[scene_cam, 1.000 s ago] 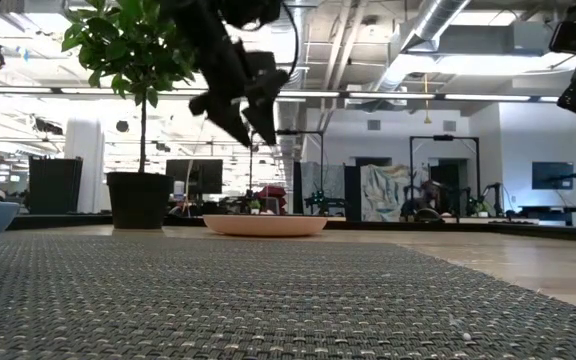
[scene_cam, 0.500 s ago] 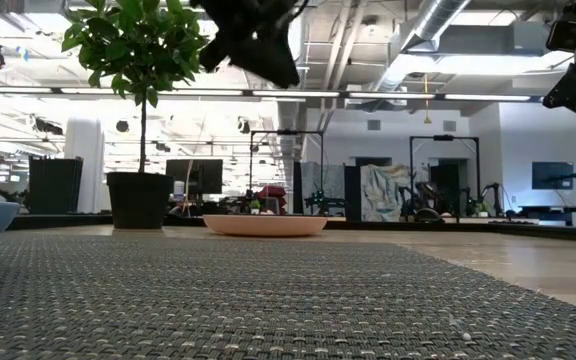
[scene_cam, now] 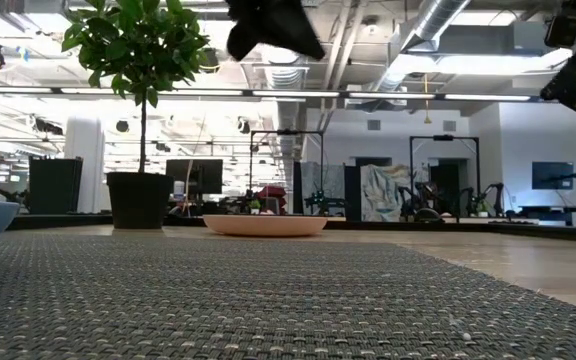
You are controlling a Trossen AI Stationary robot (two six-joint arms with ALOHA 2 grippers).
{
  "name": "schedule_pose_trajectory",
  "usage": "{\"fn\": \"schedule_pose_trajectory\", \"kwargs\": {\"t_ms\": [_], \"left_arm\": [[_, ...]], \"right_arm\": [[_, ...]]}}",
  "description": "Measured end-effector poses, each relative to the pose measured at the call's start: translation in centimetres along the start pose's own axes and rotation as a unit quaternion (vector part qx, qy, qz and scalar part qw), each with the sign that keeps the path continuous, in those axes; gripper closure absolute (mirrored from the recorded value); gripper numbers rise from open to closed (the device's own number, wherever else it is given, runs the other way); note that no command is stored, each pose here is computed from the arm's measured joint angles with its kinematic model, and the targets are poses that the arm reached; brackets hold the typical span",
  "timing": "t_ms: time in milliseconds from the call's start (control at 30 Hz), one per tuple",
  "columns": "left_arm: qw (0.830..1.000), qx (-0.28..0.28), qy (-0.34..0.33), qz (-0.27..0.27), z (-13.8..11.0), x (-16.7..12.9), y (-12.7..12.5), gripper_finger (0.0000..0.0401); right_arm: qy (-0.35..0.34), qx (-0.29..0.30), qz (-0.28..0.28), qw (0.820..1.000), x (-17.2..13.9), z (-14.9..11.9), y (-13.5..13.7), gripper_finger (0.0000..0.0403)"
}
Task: Pick & Place donuts
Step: Put the small dark blue donut on the pink plate
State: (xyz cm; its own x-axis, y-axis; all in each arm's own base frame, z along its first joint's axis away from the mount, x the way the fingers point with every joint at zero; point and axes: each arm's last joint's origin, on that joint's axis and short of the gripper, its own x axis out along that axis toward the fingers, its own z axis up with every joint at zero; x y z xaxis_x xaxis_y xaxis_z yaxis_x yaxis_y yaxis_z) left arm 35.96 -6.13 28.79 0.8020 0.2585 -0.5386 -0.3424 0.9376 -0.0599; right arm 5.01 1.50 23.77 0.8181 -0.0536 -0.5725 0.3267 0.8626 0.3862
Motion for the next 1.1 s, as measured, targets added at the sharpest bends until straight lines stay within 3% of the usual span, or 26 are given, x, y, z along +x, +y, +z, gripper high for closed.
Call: {"fn": "schedule_pose_trajectory", "kwargs": {"t_ms": [233, 367, 500, 700, 900, 1100], "left_arm": [[0.994, 0.09, -0.011, -0.066, -0.5, -0.5, -1.7, 0.0401], [0.992, 0.102, -0.008, -0.077, -3.6, 0.2, -1.9, 0.0401], [0.989, 0.078, -0.023, -0.12, -6.7, 0.5, -1.5, 0.0401], [0.986, 0.061, -0.034, -0.151, -10.2, -0.2, 0.0, 0.0401], [0.979, 0.082, -0.022, -0.186, -12.4, -2.4, 2.0, 0.0401], [0.977, 0.082, -0.04, -0.193, -14.8, -5.9, 5.2, 0.0401]], "right_arm": [[-0.002, -0.033, 0.0, 0.999, 1.5, 0.6, 2.0, 0.0403], [0.017, -0.049, -0.021, 0.998, 3.4, 0.6, 3.7, 0.0403], [0.042, -0.043, -0.035, 0.998, 5.1, 0.8, 5.5, 0.0403], [0.109, -0.04, -0.076, 0.99, 7.1, 1.4, 9.3, 0.0403], [0.173, -0.012, -0.142, 0.975, 9.1, 1.6, 13.5, 0.0403], [0.212, 0.075, -0.193, 0.955, 9.9, 0.4, 17.2, 0.0403]]}}
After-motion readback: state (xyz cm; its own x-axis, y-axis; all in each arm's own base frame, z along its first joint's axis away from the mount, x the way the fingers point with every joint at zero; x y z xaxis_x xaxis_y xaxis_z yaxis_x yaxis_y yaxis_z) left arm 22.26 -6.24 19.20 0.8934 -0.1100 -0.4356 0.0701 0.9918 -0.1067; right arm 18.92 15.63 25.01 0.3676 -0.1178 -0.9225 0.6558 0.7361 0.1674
